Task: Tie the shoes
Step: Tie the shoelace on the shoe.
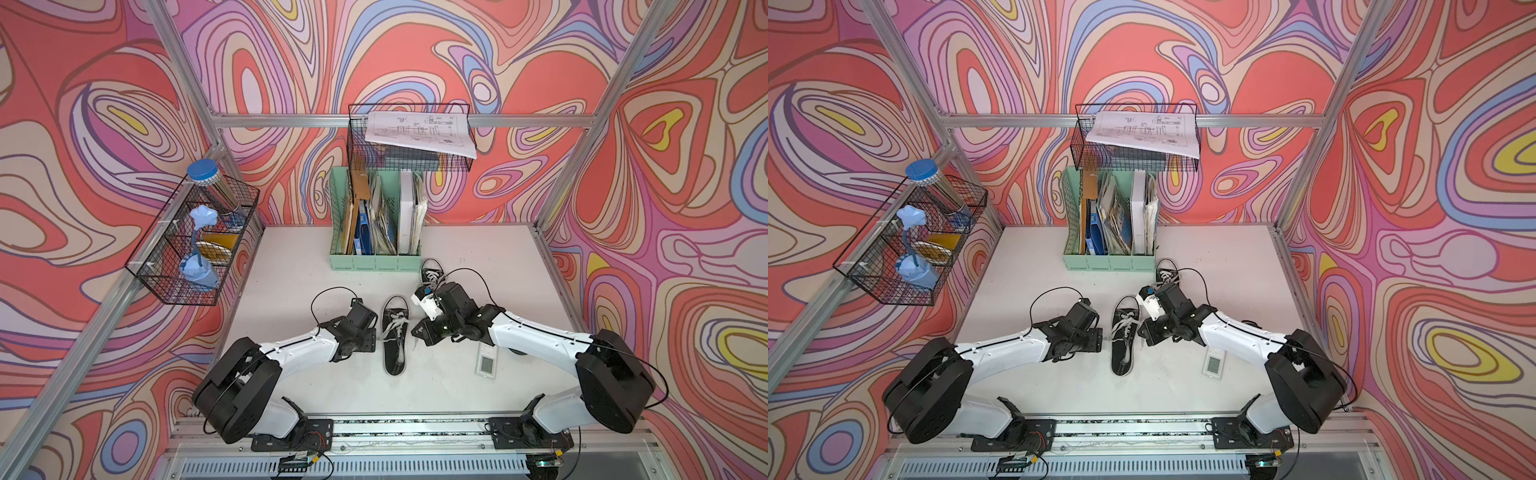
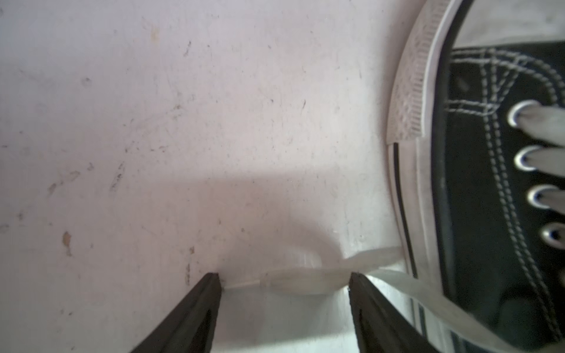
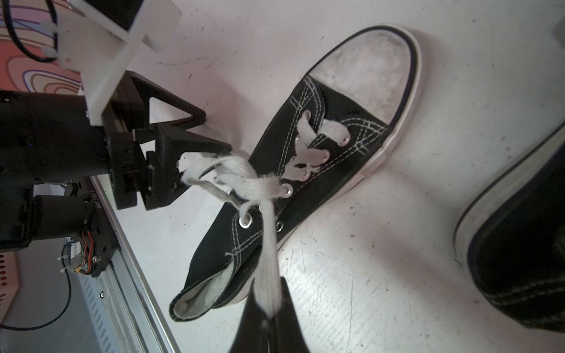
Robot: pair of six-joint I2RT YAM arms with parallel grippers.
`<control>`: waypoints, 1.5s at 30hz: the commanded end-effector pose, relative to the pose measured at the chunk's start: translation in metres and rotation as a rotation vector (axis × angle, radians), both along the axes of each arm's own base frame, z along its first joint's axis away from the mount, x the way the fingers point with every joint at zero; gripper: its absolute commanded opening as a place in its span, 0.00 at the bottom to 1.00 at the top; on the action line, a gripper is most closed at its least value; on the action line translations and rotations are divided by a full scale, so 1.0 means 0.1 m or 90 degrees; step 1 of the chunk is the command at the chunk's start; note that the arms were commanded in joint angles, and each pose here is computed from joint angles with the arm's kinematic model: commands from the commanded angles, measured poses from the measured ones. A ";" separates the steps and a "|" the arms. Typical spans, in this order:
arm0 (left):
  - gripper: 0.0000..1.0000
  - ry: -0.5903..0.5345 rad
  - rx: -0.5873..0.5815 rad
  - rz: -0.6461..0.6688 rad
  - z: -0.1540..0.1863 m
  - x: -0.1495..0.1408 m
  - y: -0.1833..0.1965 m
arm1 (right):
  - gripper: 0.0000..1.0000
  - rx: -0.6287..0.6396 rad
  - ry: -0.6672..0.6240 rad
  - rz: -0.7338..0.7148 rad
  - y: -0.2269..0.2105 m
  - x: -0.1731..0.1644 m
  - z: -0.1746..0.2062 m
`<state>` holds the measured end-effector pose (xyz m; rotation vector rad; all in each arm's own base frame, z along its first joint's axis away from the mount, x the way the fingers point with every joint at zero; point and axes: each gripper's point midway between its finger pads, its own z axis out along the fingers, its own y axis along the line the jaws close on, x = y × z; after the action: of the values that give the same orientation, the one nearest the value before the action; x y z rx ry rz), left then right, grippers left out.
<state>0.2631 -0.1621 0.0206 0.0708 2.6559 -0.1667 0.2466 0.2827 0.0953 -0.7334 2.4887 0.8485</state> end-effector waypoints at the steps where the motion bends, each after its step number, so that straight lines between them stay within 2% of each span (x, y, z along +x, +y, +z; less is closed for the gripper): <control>1: 0.73 -0.001 0.018 0.022 -0.06 0.01 0.04 | 0.00 0.007 -0.008 0.005 -0.01 -0.01 0.00; 7: 0.73 -0.012 0.030 0.021 -0.10 0.05 0.02 | 0.00 0.006 -0.006 0.007 -0.01 -0.01 -0.03; 14: 0.63 -0.013 0.040 0.004 -0.19 0.12 -0.04 | 0.00 0.004 -0.003 0.006 -0.02 -0.02 -0.04; 20: 0.49 -0.014 0.038 -0.011 -0.22 0.19 -0.12 | 0.00 0.000 -0.003 0.003 -0.03 -0.02 -0.04; 25: 0.32 -0.015 0.046 -0.017 -0.27 0.24 -0.14 | 0.00 -0.003 -0.002 0.001 -0.04 -0.02 -0.05; 31: 0.17 -0.025 0.037 -0.025 -0.18 0.31 -0.21 | 0.00 -0.005 -0.002 -0.001 -0.04 -0.01 -0.04; 35: 0.18 -0.049 0.026 -0.022 -0.01 0.36 -0.23 | 0.00 -0.007 -0.002 -0.001 -0.04 0.00 -0.04; 39: 0.26 -0.067 0.024 -0.016 0.14 0.41 -0.20 | 0.00 -0.005 -0.002 0.001 -0.03 0.01 -0.04; 45: 0.39 -0.071 0.016 -0.004 0.16 0.45 -0.17 | 0.00 -0.005 -0.001 0.002 -0.02 0.01 -0.05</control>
<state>0.3053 -0.1812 0.0286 0.0998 2.5520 -0.1277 0.2456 0.2825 0.0930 -0.7387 2.4846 0.8511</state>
